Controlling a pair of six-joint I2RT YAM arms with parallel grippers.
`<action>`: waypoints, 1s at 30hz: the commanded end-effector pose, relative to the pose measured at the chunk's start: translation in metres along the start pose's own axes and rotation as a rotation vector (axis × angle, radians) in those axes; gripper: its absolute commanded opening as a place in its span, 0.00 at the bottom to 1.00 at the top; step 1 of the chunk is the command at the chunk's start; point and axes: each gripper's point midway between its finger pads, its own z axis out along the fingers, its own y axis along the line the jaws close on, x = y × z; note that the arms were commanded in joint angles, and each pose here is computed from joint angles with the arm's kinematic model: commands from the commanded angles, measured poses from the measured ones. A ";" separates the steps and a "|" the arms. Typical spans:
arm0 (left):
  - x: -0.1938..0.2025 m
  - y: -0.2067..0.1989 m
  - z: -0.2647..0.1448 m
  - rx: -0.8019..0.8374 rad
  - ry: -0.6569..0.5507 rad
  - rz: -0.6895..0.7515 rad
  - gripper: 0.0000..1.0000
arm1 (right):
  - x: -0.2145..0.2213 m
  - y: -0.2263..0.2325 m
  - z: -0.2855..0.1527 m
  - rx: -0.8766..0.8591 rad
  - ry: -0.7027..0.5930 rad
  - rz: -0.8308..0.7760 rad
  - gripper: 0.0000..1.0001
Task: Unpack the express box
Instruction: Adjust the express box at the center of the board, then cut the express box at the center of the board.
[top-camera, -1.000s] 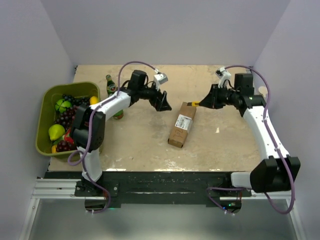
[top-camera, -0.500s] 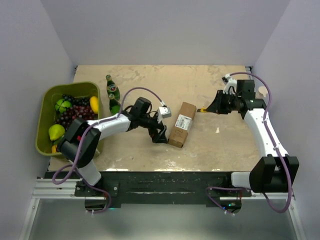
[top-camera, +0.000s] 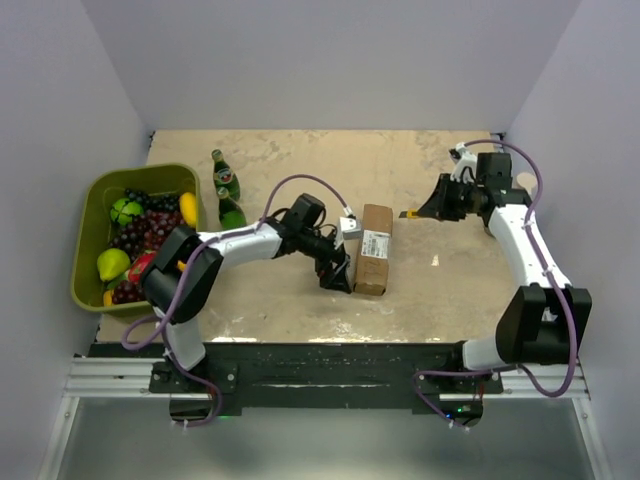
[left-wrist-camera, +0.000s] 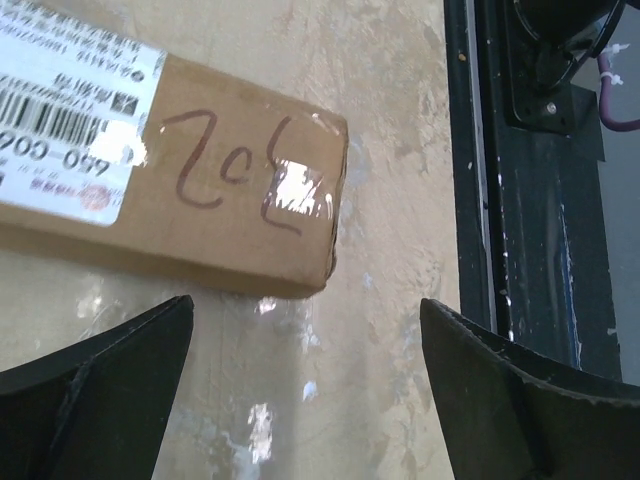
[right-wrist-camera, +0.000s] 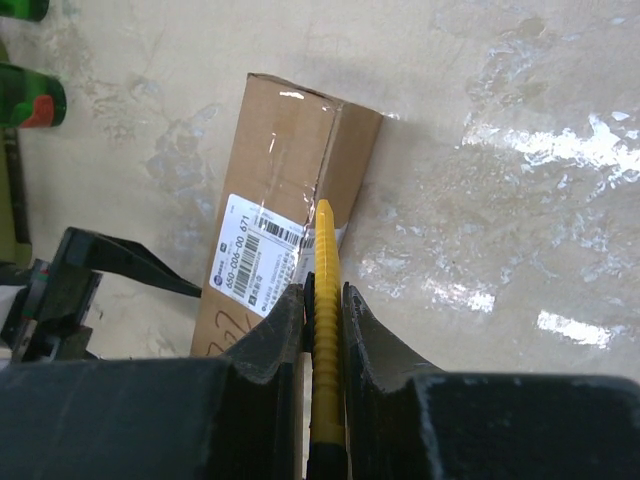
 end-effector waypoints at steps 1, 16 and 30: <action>-0.035 0.024 -0.057 -0.117 -0.078 -0.035 1.00 | -0.020 0.002 0.002 -0.020 -0.052 -0.029 0.00; -0.089 0.146 -0.011 -0.458 -0.158 -0.309 0.97 | -0.044 -0.004 0.026 -0.025 -0.075 0.072 0.00; -0.034 0.154 0.005 -0.513 -0.061 -0.438 0.84 | -0.035 -0.005 0.037 -0.050 -0.035 0.097 0.00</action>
